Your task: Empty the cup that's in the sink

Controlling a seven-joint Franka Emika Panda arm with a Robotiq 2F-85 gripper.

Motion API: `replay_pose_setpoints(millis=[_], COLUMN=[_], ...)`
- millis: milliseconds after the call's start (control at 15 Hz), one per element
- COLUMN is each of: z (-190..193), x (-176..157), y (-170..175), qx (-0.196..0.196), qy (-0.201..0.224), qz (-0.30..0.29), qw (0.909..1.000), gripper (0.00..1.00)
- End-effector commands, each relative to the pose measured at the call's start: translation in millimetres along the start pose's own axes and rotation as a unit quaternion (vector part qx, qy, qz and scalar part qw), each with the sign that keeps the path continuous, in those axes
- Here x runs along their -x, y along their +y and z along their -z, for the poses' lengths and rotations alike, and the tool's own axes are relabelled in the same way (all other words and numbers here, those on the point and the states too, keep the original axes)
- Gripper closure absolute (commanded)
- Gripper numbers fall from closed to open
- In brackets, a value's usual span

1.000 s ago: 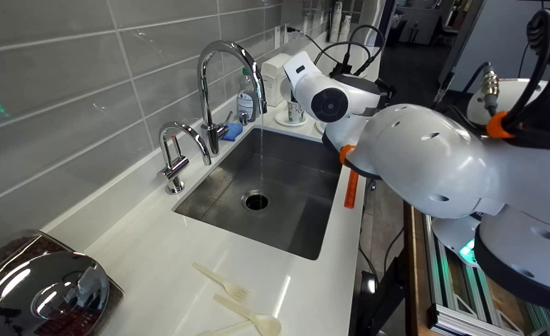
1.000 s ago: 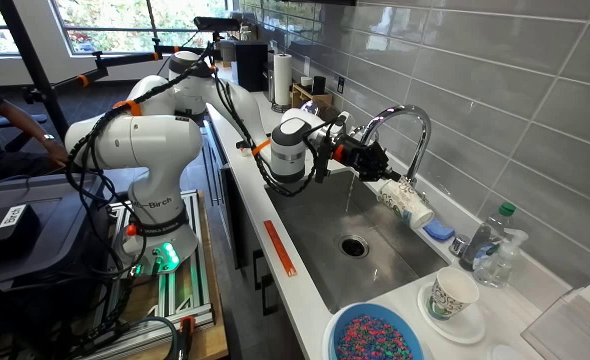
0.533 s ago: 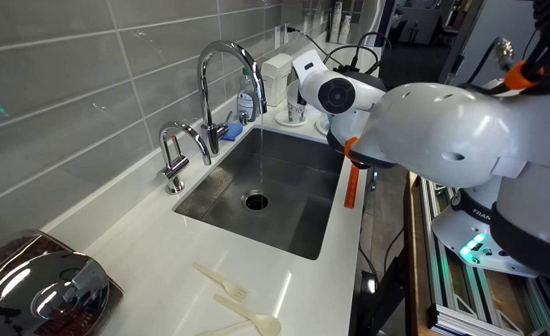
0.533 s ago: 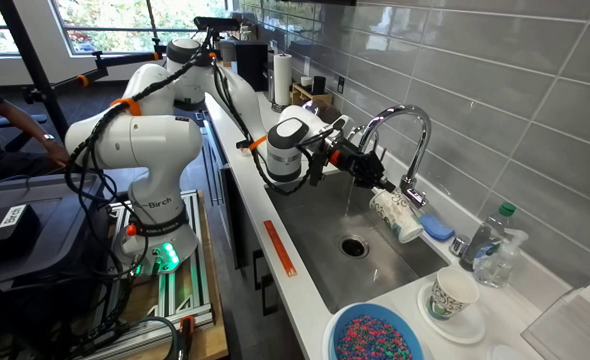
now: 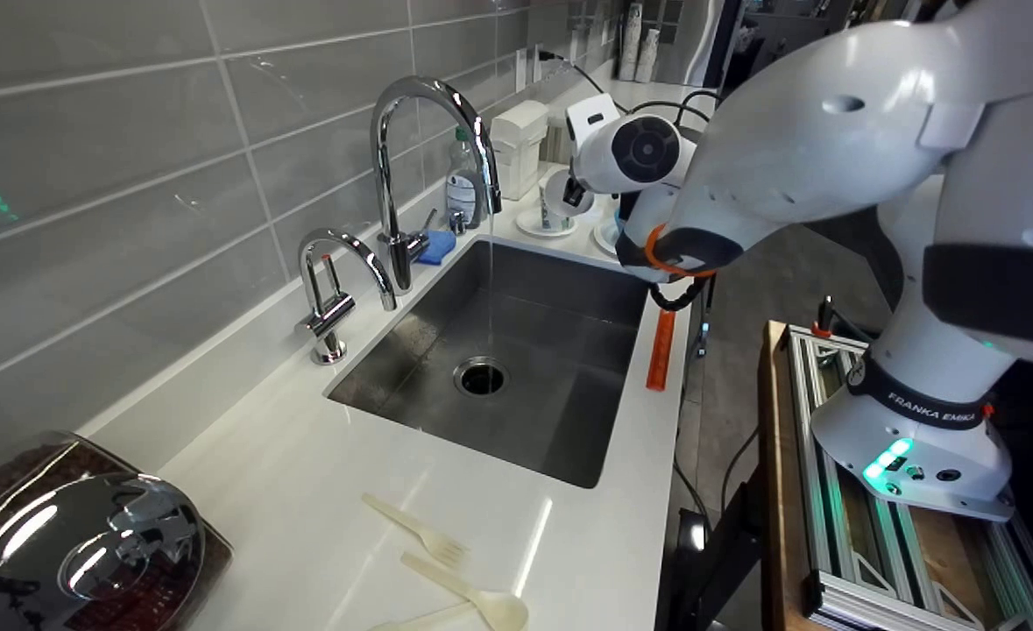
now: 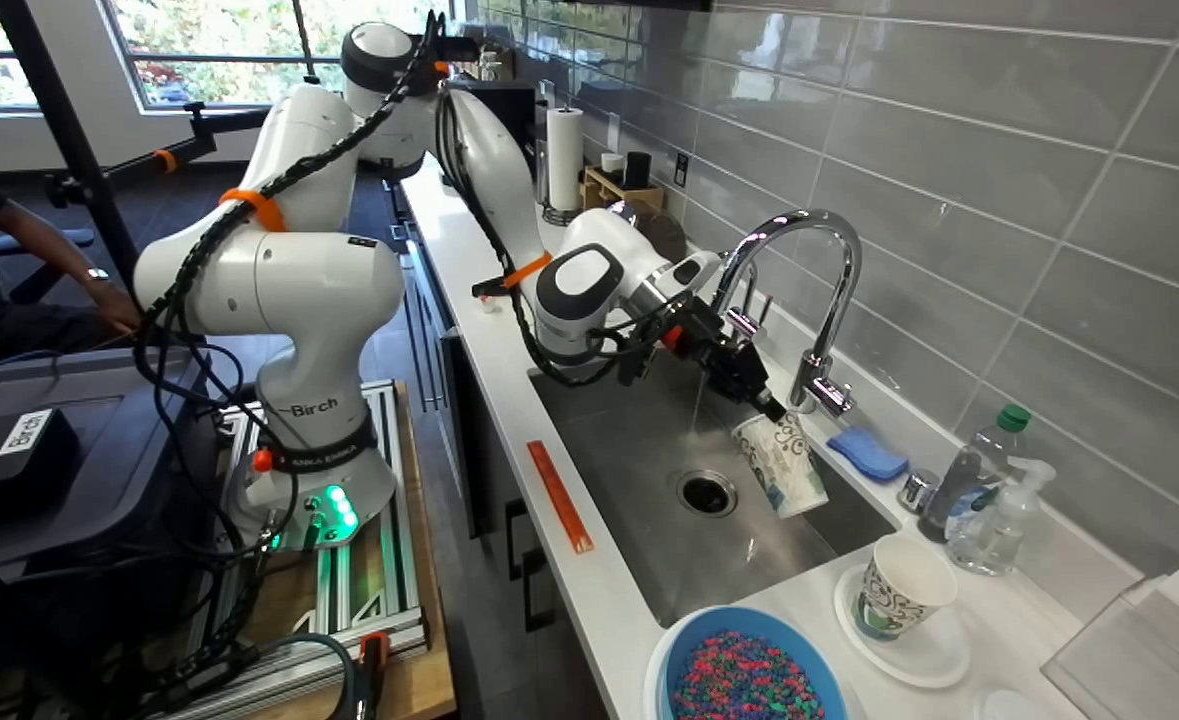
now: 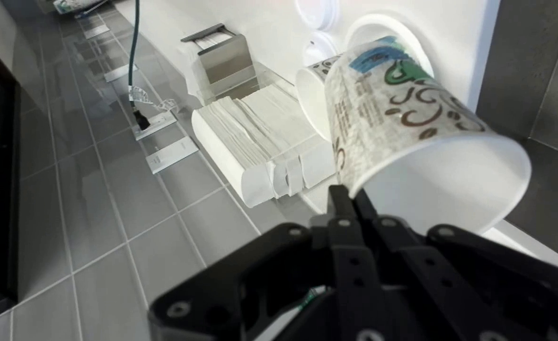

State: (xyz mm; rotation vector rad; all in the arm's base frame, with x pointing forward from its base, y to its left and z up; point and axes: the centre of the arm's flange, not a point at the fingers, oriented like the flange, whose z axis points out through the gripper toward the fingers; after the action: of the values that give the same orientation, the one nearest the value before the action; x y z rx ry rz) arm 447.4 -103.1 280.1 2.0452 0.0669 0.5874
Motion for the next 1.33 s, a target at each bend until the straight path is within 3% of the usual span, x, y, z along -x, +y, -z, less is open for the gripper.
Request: replay_pose_setpoints(millis=[0, 667, 1267], z=[-21, -59, -74], x=[13, 26, 27], y=[1, -18, -33], qx=[-0.074, -0.172, -0.24], qy=[0.008, -0.012, -0.032], qz=[-0.049, -0.138, -0.177], qw=[0.9961, 0.9754, 0.9539], gripper=[0.99, 0.99, 0.99])
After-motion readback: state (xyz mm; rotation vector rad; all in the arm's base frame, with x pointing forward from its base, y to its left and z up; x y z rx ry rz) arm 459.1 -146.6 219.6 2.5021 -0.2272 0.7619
